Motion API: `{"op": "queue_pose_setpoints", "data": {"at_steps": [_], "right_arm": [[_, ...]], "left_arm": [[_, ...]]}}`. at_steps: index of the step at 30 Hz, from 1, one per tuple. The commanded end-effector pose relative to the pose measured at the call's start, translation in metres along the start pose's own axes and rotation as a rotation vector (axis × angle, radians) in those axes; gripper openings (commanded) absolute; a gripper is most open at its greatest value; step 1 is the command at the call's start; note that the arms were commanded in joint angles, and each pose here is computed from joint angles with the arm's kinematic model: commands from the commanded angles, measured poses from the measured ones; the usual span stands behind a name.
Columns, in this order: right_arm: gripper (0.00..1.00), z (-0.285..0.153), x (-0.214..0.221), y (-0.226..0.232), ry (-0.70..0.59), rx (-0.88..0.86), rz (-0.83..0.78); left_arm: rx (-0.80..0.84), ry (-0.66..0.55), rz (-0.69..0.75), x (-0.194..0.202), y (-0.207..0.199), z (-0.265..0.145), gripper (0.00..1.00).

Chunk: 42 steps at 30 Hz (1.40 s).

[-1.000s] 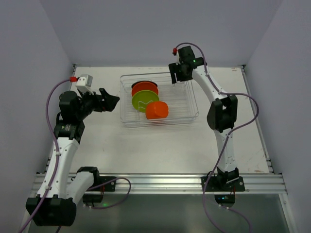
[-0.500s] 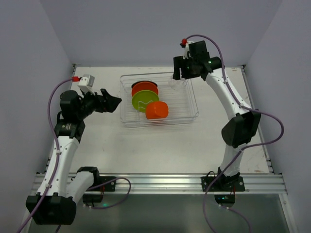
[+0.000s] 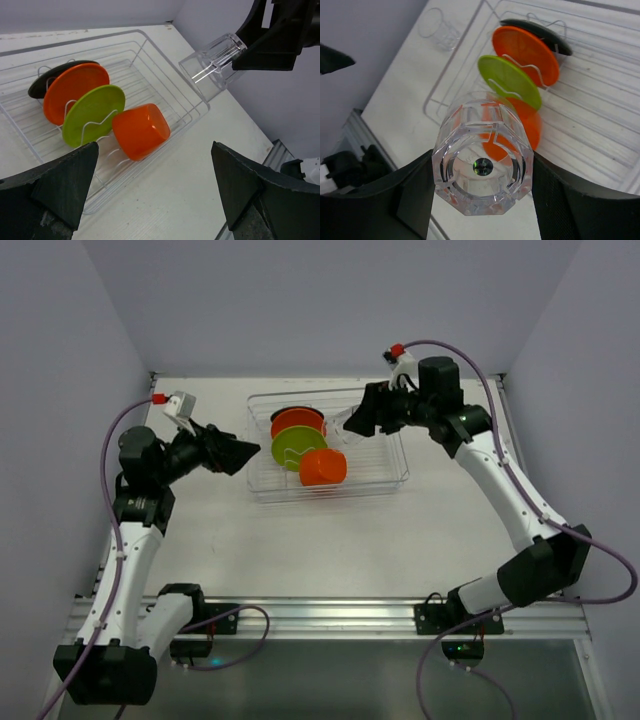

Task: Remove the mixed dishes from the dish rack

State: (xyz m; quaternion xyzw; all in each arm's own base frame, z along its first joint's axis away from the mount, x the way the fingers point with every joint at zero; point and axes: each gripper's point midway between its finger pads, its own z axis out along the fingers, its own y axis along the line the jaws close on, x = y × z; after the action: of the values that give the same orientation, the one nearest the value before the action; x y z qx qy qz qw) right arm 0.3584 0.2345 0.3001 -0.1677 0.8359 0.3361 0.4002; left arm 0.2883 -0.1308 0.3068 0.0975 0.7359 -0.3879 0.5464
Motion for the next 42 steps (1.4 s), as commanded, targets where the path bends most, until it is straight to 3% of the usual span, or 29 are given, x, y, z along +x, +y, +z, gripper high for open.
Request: {"op": "queue_pose_setpoints", "data": {"at_steps": [1,12,18,34,42], "right_arm": [[0.00,-0.027,-0.013,0.062,-0.118,-0.284,-0.029],[0.00,-0.074,-0.015,0.115,-0.293,-0.538,-0.066],[0.00,-0.074,-0.011,0.133,-0.303,-0.668,-0.043],[0.00,-0.060,-0.019,0.181,-0.298,-0.812,-0.051],[0.00,-0.051,-0.017,0.190,-0.287,-0.849,-0.045]], "left_arm": [[0.178,-0.009,-0.013,-0.004,-0.031,-0.001,1.00],[0.429,-0.056,-0.149,-0.015,-0.080,-0.018,0.97],[0.463,-0.110,-0.188,-0.027,-0.101,-0.027,0.97],[0.536,-0.083,-0.239,-0.024,-0.124,-0.021,0.94],[0.577,-0.066,-0.261,-0.019,-0.134,-0.019,0.79]]}}
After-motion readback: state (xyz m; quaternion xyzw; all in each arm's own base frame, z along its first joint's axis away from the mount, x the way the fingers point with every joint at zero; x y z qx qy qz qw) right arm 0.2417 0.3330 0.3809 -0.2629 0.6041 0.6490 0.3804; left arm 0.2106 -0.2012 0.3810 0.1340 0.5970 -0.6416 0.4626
